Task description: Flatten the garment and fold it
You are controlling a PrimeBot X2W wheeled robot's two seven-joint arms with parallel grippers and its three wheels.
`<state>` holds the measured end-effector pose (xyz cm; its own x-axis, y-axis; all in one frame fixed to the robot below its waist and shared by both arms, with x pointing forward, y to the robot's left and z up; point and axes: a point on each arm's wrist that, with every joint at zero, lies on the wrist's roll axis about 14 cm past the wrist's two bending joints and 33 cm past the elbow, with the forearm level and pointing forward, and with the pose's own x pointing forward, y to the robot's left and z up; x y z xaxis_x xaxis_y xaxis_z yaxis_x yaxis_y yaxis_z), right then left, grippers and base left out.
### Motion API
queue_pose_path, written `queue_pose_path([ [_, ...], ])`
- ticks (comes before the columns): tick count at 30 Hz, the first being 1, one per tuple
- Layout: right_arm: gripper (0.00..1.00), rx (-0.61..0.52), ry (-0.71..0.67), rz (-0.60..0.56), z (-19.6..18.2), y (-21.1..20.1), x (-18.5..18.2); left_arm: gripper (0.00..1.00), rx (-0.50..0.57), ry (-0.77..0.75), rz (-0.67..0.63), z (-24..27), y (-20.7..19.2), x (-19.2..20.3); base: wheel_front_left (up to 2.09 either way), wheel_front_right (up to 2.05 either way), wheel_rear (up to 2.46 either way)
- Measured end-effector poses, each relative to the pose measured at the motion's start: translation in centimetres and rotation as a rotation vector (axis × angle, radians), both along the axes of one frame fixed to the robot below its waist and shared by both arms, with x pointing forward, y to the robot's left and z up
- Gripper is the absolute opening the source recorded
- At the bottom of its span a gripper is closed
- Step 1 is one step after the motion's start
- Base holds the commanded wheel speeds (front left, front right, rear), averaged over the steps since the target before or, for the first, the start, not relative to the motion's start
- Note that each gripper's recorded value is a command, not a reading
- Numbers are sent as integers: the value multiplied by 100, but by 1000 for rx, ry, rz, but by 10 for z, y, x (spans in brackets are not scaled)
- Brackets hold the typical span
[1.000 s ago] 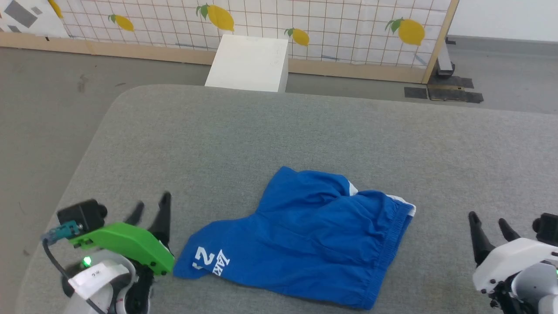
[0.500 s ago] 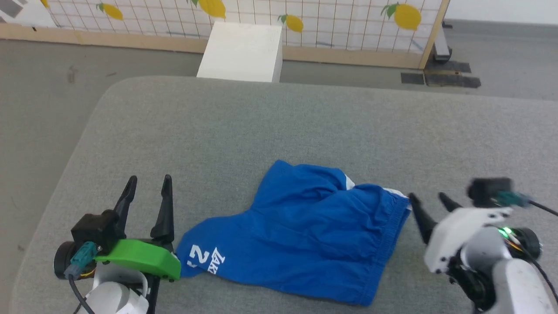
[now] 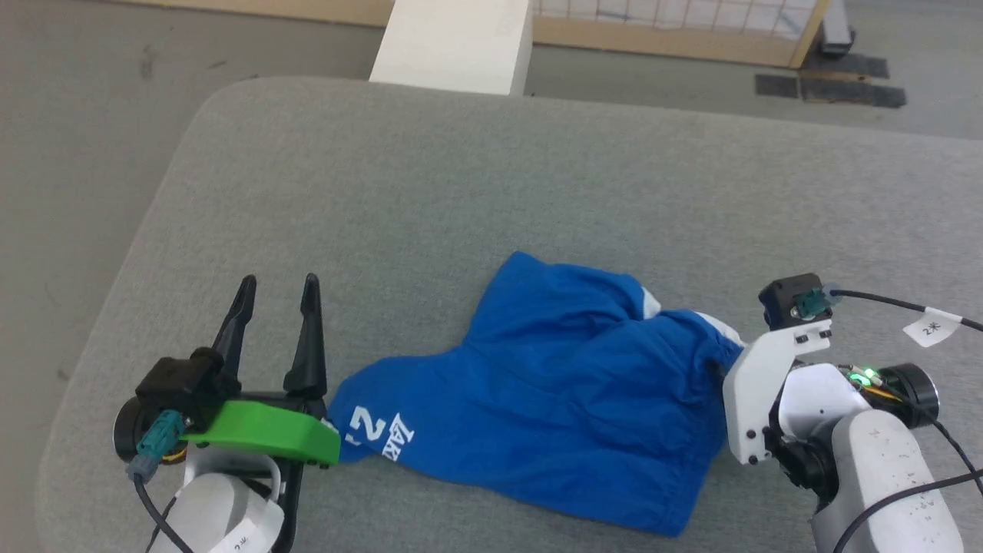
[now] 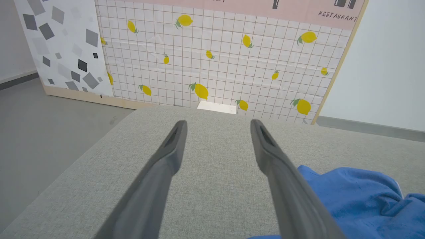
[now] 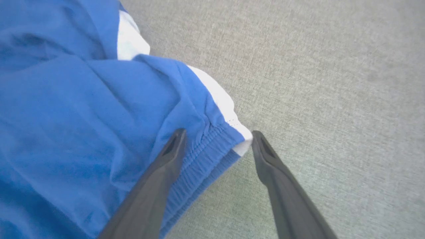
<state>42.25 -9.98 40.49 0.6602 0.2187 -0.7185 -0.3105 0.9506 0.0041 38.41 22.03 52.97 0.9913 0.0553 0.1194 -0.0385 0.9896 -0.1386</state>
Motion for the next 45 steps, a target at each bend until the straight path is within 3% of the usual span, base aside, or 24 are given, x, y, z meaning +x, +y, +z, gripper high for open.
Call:
queue_pose_path([
  [8, 100, -16, 109, 29, -33, 9, -6, 100, -9, 14, 25, -8, 8, 2, 0, 0, 0],
  [9, 87, -14, 114, 32, -34, 10, -6, 100, -10, 16, 26, -9, 8, 2, 0, 0, 0],
  [10, 19, -12, 113, 32, -34, 10, -5, 100, -13, 18, 24, -10, 8, 2, 0, 0, 0],
  [11, 0, -7, 112, 33, -34, 11, -3, 100, -17, 22, 23, -11, 8, 2, 0, 0, 0],
  [20, 0, 60, -15, -21, -3, -1, 13, 100, -12, 7, -3, -9, 1, 6, 0, 0, 0],
  [24, 0, 71, -154, -111, 35, -36, 27, 100, -16, -10, -14, -4, -2, 6, 0, 0, 0],
  [27, 0, 54, -197, -234, 48, -80, 18, 100, -19, -19, -24, -1, -5, 7, 0, 0, 0],
  [31, 0, 20, -84, -377, 20, -128, -30, 100, -29, -26, -50, 1, -14, 9, 0, 0, 0],
  [35, 0, 42, 103, -418, -22, -131, -86, 100, -35, -20, -66, -1, -20, 11, 0, 0, 0],
  [38, 0, 74, 143, -430, -31, -127, -101, 100, -37, -15, -78, -3, -24, 13, 0, 0, 0],
  [39, 35, 87, 129, -435, -30, -127, -101, 100, -39, -15, -82, -3, -25, 13, 0, 0, 0],
  [40, 100, 99, 112, -436, -28, -126, -99, 100, -39, -13, -86, -4, -27, 14, 0, 0, 0],
  [45, 100, 216, -72, -491, 1, -131, -79, 100, -45, -8, -106, -4, -33, 15, 0, 0, 0],
])
